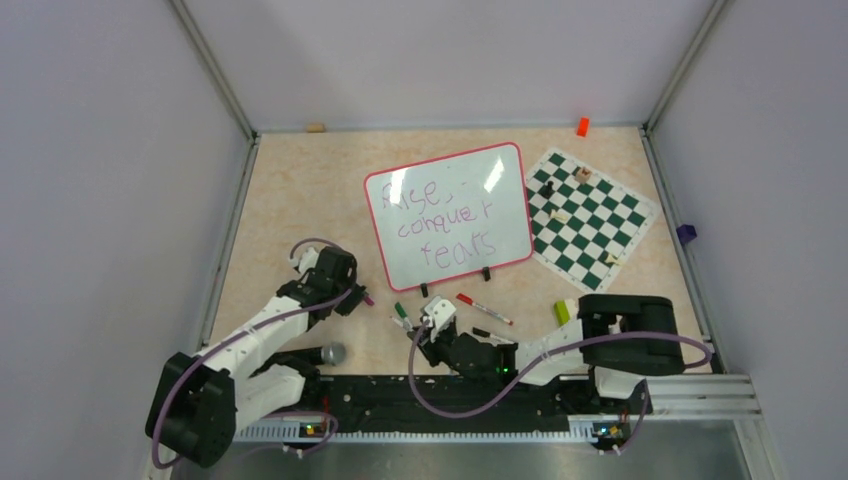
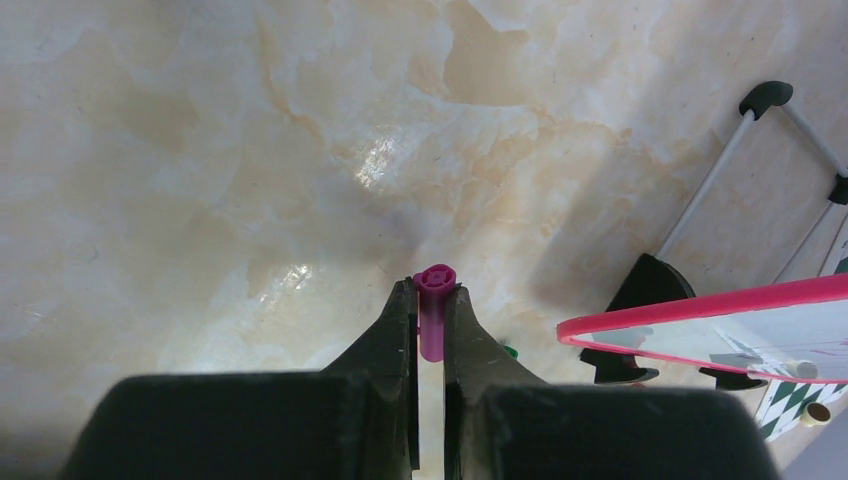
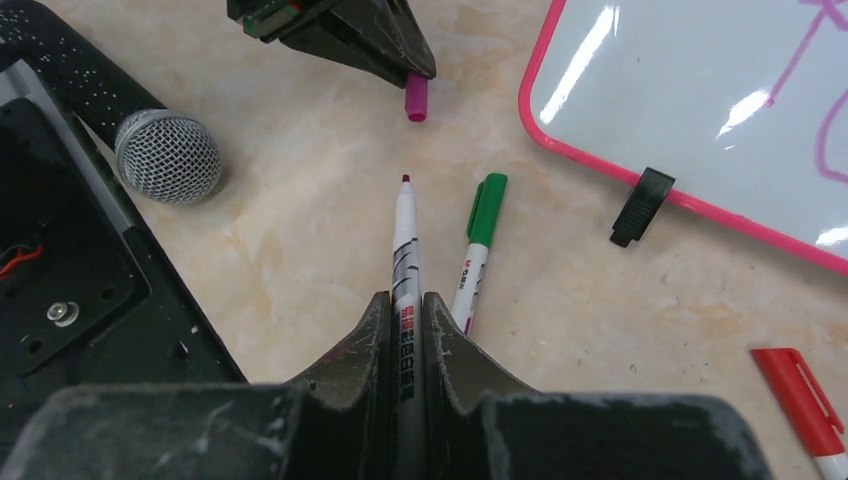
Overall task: Write a sentence on the whiteboard
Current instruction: Insert the whiteboard marker without the cap into the pen cap.
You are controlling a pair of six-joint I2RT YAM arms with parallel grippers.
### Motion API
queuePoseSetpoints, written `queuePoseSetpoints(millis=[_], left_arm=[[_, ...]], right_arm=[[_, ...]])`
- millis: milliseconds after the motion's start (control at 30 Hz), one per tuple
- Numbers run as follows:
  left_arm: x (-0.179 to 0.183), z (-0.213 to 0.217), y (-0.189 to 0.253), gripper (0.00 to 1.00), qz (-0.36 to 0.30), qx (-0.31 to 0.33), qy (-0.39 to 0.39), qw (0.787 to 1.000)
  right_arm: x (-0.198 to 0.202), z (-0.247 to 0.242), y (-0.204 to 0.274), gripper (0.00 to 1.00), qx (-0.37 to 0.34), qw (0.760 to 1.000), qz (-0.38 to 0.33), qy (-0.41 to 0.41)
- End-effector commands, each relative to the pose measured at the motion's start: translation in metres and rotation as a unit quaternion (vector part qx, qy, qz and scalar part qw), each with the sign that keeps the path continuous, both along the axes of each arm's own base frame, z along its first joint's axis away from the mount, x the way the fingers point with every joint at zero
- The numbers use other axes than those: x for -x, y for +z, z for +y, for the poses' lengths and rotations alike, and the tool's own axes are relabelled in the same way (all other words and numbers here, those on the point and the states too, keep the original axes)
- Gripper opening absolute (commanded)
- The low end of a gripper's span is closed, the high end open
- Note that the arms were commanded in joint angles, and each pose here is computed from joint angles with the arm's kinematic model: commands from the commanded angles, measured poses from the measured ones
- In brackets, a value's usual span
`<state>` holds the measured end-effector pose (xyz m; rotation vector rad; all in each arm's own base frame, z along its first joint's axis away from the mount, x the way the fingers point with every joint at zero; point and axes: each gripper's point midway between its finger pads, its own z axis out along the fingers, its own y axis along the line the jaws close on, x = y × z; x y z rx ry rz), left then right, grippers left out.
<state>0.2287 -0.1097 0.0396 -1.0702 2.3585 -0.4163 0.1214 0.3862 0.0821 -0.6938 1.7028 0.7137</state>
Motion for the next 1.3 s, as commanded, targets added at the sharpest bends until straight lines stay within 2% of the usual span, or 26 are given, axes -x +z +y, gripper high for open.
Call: queuePoseSetpoints(millis=[0, 233, 467, 800, 1267], left_arm=[[-0.003, -0.002, 0.006, 0.00, -0.005, 0.007, 0.001, 1.000], [0.000, 0.007, 0.005, 0.00, -0.015, 0.005, 0.028, 0.999], [-0.001, 0.003, 0.004, 0.00, -0.009, 0.006, 0.016, 1.000], [0.002, -0.001, 0.002, 0.00, 0.013, -0.001, -0.010, 1.000], [0.000, -0.003, 0.003, 0.00, 0.006, 0.005, -0.015, 1.000]], right_arm=[[-0.004, 0.024, 0.023, 0.00, -0.063, 0.998, 0.011, -0.024], [-0.013, 0.034, 0.014, 0.00, -0.063, 0.997, 0.000, -0.046], [-0.017, 0.040, -0.006, 0.00, -0.047, 0.998, 0.014, -0.042], [-0.023, 0.051, -0.010, 0.00, -0.047, 0.998, 0.023, -0.023], [-0.024, 0.060, -0.025, 0.00, -0.034, 0.998, 0.054, -0.014]])
